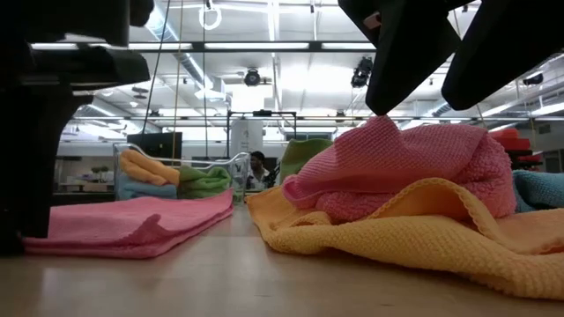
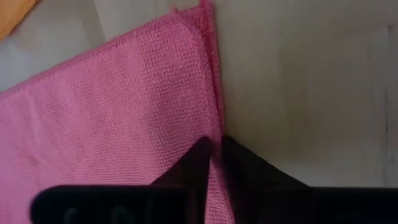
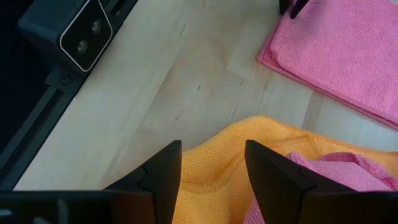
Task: Fold microfiber towels
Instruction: Fold the left pink microfiber towel
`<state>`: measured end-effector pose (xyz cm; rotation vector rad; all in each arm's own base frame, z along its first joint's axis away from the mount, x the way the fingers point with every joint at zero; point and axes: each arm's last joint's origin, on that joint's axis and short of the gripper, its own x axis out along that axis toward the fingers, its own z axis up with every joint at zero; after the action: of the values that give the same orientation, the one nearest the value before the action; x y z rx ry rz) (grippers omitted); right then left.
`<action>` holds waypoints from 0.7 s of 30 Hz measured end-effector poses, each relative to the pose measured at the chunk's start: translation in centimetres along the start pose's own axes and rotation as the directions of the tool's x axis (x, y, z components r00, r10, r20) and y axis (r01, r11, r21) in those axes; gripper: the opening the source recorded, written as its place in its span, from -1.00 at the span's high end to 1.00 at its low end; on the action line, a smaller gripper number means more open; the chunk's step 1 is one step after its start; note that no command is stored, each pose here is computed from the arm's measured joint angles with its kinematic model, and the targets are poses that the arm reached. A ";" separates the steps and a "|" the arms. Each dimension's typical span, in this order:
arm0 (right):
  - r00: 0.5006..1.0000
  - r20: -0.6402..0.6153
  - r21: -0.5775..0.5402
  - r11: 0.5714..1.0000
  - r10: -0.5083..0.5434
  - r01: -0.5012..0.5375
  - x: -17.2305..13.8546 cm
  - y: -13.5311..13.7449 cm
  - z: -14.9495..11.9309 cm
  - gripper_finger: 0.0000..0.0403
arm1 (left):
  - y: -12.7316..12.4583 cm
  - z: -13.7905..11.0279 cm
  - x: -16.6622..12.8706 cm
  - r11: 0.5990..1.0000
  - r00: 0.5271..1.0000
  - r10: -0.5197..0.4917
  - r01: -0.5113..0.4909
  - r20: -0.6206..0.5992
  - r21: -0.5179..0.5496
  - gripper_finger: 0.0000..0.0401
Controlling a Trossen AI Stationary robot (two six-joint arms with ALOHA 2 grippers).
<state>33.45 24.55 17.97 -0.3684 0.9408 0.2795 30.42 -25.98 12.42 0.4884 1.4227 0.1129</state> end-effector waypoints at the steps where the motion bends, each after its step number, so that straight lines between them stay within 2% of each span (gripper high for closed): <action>1: 1.000 0.000 0.000 1.000 0.000 0.000 0.0 0.0 0.0 0.08 | 0.1 0.0 0.1 1.000 1.000 -0.009 0.009 -0.007 0.003 0.79; 4: 1.000 0.005 0.001 1.000 0.001 -0.001 0.0 0.0 0.0 0.08 | 0.3 0.1 0.2 1.000 1.000 -0.013 0.014 -0.017 0.019 0.94; 7: 0.998 0.062 -0.001 1.000 -0.009 0.009 0.2 0.1 0.4 0.08 | 0.3 0.1 0.1 0.999 1.000 -0.012 0.013 -0.015 0.033 0.96; 10: 0.988 0.141 -0.031 0.997 -0.059 0.064 1.0 -0.1 0.3 0.08 | 0.4 0.2 -0.6 0.999 0.999 -0.031 0.032 -0.008 0.018 0.97; 16: 0.917 0.370 -0.084 0.978 -0.148 0.192 1.8 -0.1 0.3 0.08 | 1.2 0.5 -2.4 0.998 0.998 -0.059 0.059 0.026 -0.026 0.97; 21: 0.894 0.408 -0.065 0.972 -0.182 0.228 3.0 -1.7 0.0 0.08 | 1.7 0.5 -2.8 0.997 0.998 -0.058 0.060 0.025 -0.048 0.97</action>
<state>35.82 23.30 15.82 -0.4889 0.4776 0.2030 30.85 -25.59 15.70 0.4060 1.4066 0.0938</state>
